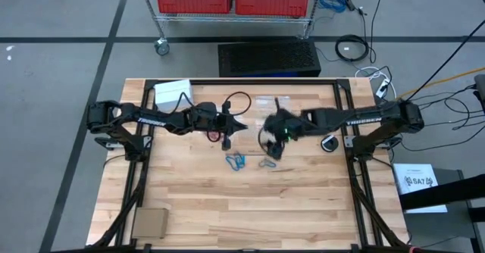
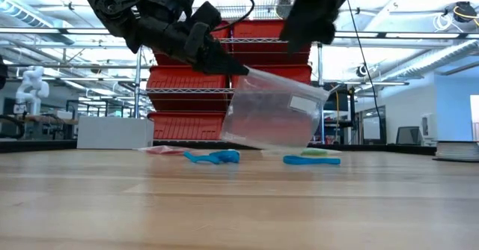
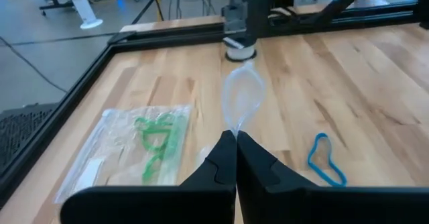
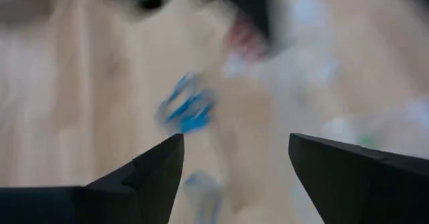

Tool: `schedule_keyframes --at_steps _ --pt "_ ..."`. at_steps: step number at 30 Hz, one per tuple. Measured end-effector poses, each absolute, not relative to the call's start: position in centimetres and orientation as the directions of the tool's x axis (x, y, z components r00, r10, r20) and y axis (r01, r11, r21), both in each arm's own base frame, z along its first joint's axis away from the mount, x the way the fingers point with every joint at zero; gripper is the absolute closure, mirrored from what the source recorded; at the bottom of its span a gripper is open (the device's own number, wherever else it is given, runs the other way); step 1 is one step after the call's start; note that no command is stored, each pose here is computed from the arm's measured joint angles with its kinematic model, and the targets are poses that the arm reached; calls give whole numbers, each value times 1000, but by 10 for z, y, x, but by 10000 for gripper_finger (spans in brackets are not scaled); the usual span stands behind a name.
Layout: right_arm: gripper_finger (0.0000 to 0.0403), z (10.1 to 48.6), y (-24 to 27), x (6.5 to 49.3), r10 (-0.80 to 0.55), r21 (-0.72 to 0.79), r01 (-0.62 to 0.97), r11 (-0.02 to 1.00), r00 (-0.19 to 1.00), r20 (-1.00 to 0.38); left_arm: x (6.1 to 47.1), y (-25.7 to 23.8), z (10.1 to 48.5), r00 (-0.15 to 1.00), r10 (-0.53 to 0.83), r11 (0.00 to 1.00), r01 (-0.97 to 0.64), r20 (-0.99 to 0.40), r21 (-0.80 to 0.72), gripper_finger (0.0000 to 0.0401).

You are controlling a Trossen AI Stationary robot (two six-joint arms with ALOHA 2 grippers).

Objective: Sort rubber bands
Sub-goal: Put the blue rubber band into the bottom right transparent zip lock bag

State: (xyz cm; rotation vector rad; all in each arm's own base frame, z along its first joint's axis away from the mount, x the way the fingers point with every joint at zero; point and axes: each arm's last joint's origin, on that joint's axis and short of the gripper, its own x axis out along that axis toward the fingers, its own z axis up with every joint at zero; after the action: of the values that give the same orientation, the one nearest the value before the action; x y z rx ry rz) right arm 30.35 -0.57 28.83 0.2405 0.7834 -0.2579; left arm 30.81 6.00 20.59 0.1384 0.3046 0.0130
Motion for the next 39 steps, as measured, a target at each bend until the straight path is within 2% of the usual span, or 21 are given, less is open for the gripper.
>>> schedule_keyframes --at_steps 3,7,15,20,25,28,32,37,39 --pt "140 283 19 298 -51 149 259 954 634 -772 307 64 205 950 51 991 -9 -307 137 401" --pt "140 265 52 297 -11 136 231 963 539 -842 307 66 205 950 59 990 -17 -307 138 401" --pt "140 217 75 309 -114 8 296 955 393 -913 307 66 205 950 61 990 -19 -307 139 401" --pt "141 176 63 303 -96 50 371 927 364 -926 306 66 204 945 61 989 -15 -321 144 401" --pt "141 145 55 296 -23 176 400 899 445 -895 306 66 204 945 63 988 -14 -322 153 401" --pt "151 134 55 294 -24 192 417 888 461 -887 306 67 204 945 64 988 -15 -321 154 401" --pt "212 124 54 293 -83 138 451 882 436 -896 306 67 204 945 65 988 -16 -320 154 401" --pt "359 117 53 293 -127 88 465 881 410 -903 306 67 204 945 65 988 -16 -320 153 401" --pt "389 119 55 294 -120 91 453 887 417 -901 306 67 204 945 66 988 -17 -320 154 401"
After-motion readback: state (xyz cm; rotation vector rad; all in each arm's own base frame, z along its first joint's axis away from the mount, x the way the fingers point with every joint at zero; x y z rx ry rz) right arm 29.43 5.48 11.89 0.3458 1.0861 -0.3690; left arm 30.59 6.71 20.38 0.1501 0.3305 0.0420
